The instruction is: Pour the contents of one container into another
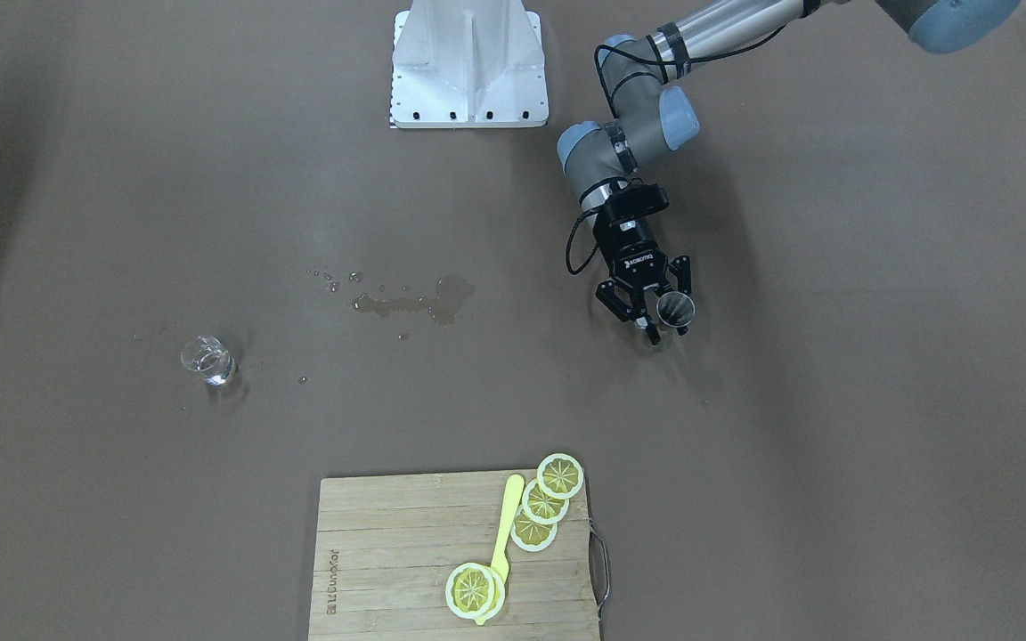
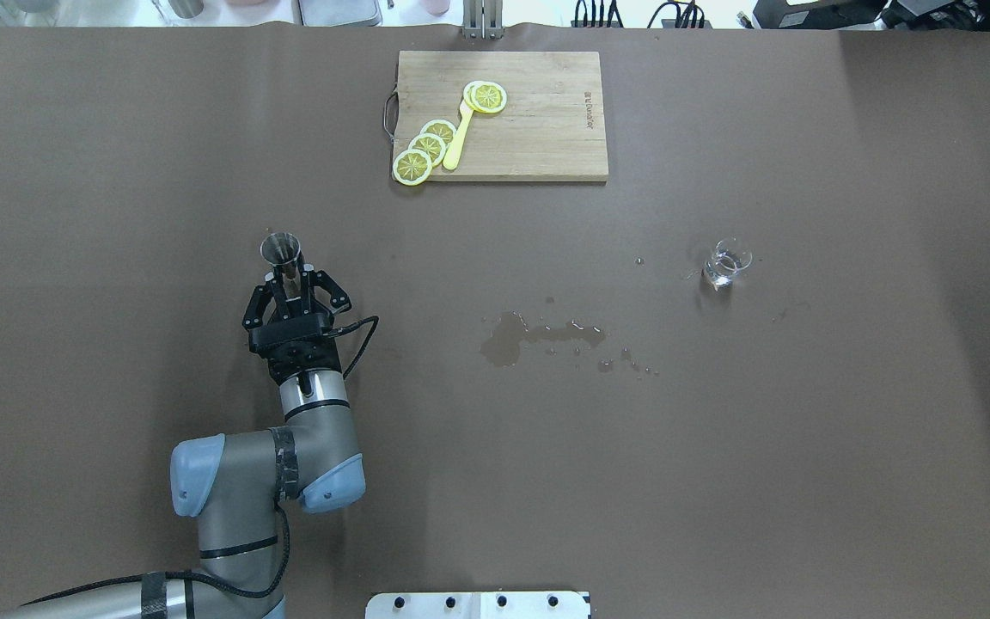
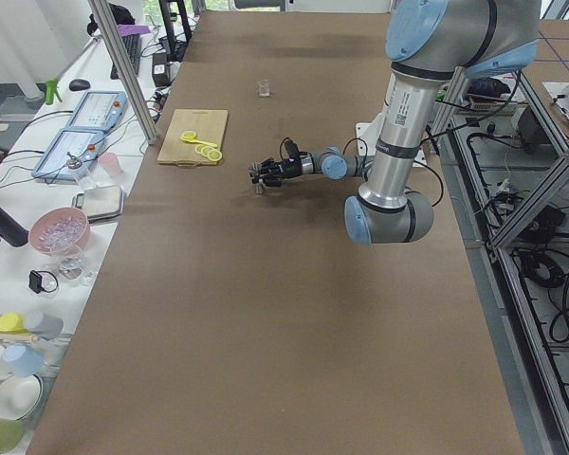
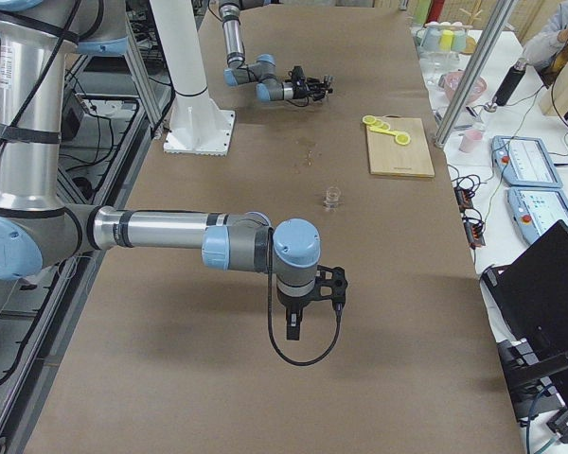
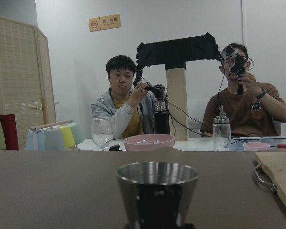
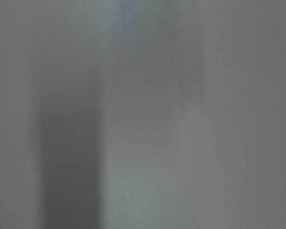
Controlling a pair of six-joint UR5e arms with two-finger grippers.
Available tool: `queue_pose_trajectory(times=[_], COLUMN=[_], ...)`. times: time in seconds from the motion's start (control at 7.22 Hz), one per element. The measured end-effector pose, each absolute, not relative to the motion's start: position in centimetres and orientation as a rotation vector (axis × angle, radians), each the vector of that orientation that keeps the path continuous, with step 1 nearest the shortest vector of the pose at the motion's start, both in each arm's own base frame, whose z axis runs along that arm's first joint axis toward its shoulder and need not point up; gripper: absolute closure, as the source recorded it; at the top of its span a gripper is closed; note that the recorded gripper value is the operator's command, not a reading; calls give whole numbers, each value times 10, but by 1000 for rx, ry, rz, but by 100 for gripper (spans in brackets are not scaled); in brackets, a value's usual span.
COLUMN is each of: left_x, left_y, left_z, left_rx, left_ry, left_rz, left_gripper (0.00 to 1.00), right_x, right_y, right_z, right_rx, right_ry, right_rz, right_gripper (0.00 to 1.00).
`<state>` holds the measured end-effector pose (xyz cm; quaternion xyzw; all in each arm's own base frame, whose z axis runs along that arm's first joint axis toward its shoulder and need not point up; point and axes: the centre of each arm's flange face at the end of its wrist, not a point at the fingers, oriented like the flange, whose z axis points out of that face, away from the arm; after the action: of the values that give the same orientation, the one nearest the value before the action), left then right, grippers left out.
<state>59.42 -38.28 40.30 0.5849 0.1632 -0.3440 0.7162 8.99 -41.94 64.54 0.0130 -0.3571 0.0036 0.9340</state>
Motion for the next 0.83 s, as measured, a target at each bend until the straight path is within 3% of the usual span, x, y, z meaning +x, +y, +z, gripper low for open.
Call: queue_pose_trajectory(times=[0.14,0.83], left_x=[594,583], left_y=[-383,-377], left_z=[403,396], left_rx=[1298,1314], left_ry=[362,387], left_rz=[-762,-771], left_gripper=[2,1], right_x=[90,90], right_y=[-419,-417], right_z=[646,647], right_rx=[28,26], right_ry=[-731,-730], right_rz=[-2,0], right_gripper=[0,0])
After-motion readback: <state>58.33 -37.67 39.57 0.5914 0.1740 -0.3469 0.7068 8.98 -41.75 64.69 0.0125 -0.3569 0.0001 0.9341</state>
